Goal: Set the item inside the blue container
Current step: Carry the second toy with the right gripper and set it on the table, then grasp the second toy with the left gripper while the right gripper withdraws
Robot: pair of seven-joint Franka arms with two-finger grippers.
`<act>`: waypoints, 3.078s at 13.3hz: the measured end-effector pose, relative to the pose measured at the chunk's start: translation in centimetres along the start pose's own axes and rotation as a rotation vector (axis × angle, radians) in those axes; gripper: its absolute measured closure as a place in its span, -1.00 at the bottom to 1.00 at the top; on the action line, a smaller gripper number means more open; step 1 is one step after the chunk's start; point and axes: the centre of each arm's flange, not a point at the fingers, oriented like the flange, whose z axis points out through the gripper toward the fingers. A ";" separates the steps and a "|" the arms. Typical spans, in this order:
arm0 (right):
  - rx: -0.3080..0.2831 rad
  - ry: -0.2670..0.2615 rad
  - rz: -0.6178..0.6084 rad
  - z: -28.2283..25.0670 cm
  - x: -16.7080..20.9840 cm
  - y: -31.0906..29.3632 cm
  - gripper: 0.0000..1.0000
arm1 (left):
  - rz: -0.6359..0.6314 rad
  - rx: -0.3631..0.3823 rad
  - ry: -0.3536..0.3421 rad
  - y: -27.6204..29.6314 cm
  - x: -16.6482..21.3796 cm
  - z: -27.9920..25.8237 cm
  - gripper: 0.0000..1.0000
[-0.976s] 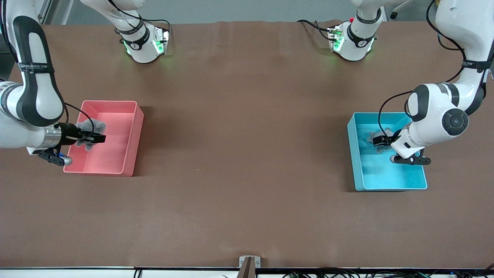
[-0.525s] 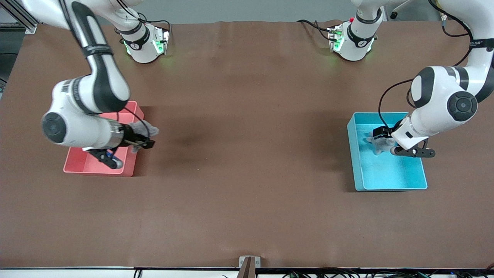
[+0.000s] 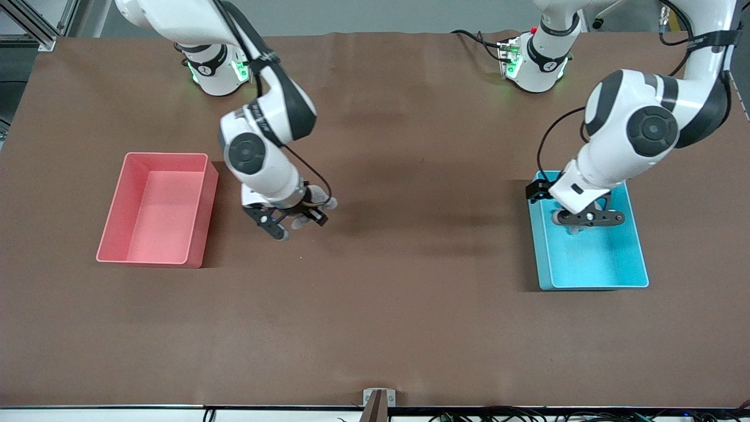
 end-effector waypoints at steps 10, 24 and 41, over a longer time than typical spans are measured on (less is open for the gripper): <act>-0.004 0.078 0.074 8.1 -5.6 -5.9 0.92 | -0.093 -0.080 0.000 9.2 1.0 -0.3 -1.00; 0.045 0.114 0.070 5.4 -0.8 -7.9 -1.00 | -0.128 -0.114 0.024 13.7 2.6 0.7 -1.00; -0.161 -0.081 -0.572 -16.9 29.8 17.7 -1.00 | -0.219 -0.328 0.177 33.9 0.6 10.5 -1.00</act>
